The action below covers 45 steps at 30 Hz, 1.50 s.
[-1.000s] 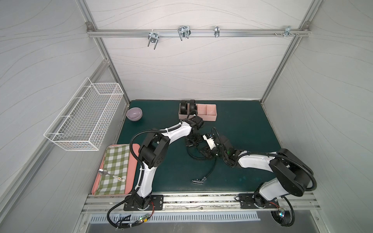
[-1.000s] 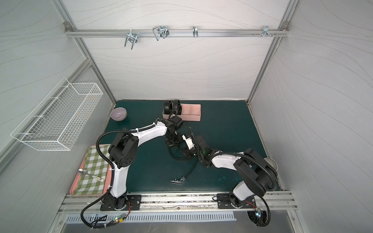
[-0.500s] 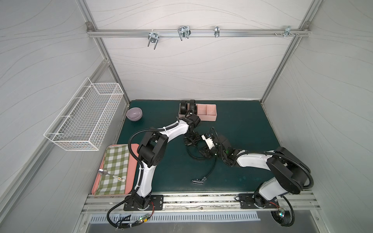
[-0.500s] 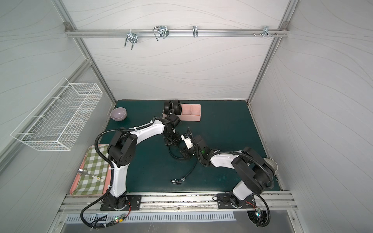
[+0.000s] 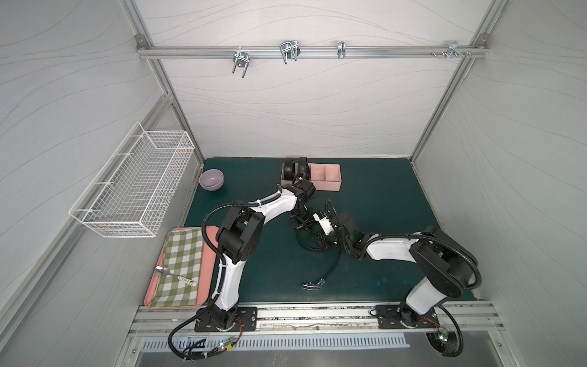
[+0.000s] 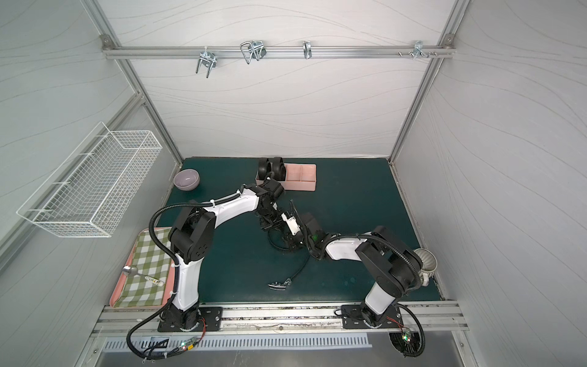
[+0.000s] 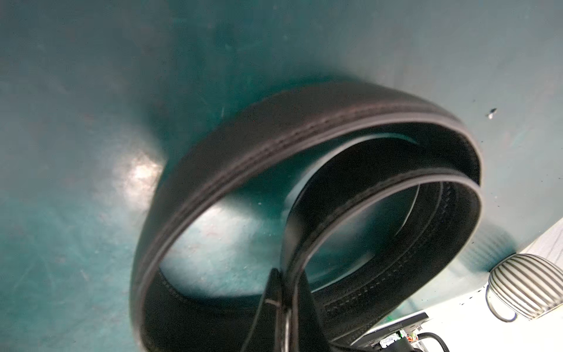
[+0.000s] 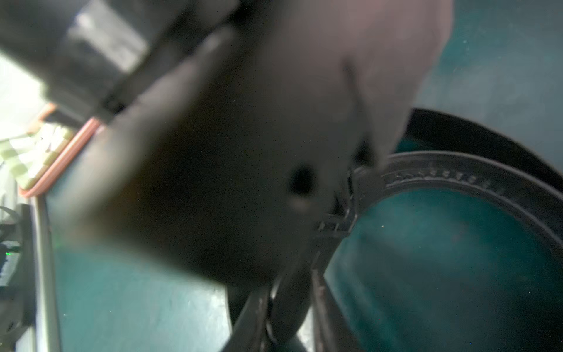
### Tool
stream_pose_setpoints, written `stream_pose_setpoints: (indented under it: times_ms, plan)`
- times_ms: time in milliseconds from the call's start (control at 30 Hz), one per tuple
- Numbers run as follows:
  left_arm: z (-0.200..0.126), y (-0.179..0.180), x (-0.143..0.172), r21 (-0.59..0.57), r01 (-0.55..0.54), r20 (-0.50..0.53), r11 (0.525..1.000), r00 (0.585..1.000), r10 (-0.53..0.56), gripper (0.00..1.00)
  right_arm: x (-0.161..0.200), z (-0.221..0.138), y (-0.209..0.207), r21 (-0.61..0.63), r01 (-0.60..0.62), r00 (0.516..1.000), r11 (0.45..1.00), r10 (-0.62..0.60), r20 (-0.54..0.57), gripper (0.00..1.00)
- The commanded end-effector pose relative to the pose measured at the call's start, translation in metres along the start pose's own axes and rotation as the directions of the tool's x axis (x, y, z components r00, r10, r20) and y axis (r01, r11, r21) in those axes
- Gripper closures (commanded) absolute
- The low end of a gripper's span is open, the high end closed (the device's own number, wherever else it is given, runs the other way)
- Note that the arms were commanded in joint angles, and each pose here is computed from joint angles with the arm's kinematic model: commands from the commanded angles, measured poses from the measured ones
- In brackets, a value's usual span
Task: Place the belts into the storage roll
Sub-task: Roll the belt at the center of the board.
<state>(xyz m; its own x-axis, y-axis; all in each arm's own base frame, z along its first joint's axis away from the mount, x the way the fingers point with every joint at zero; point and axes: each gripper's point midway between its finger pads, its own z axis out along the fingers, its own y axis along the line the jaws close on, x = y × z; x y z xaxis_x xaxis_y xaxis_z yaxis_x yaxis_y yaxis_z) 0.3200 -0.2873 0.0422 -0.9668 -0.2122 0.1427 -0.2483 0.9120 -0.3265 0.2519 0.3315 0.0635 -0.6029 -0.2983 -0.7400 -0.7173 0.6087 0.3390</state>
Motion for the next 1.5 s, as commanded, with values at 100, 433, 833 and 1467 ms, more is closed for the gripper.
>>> stream_pose_setpoints:
  times_ms: [100, 433, 833, 1467]
  plan:
    - [0.0, -0.013, -0.001, 0.062, -0.017, -0.01, 0.998, 1.0, 0.018, 1.0, 0.001, 0.003, -0.008, 0.017, -0.024, 1.0, 1.0, 0.024, -0.015, 0.92]
    - [-0.034, -0.038, -0.009, 0.299, -0.111, 0.12, 0.948, 0.99, 0.078, 0.76, 0.004, -0.008, -0.017, 0.008, -0.078, 0.997, 0.997, 0.078, -0.012, 1.0]
    - [-0.112, 0.003, 0.019, 0.331, -0.277, 0.385, 0.902, 0.912, 0.139, 0.1, 0.015, -0.016, -0.018, -0.019, -0.132, 0.99, 0.991, 0.131, -0.059, 1.0]
    - [-0.027, -0.021, 0.17, -0.2, -0.889, 0.441, 0.413, 0.294, 0.848, 0.01, 0.048, -0.025, -0.043, -0.01, -0.273, 0.951, 0.962, 0.268, -0.154, 1.0]
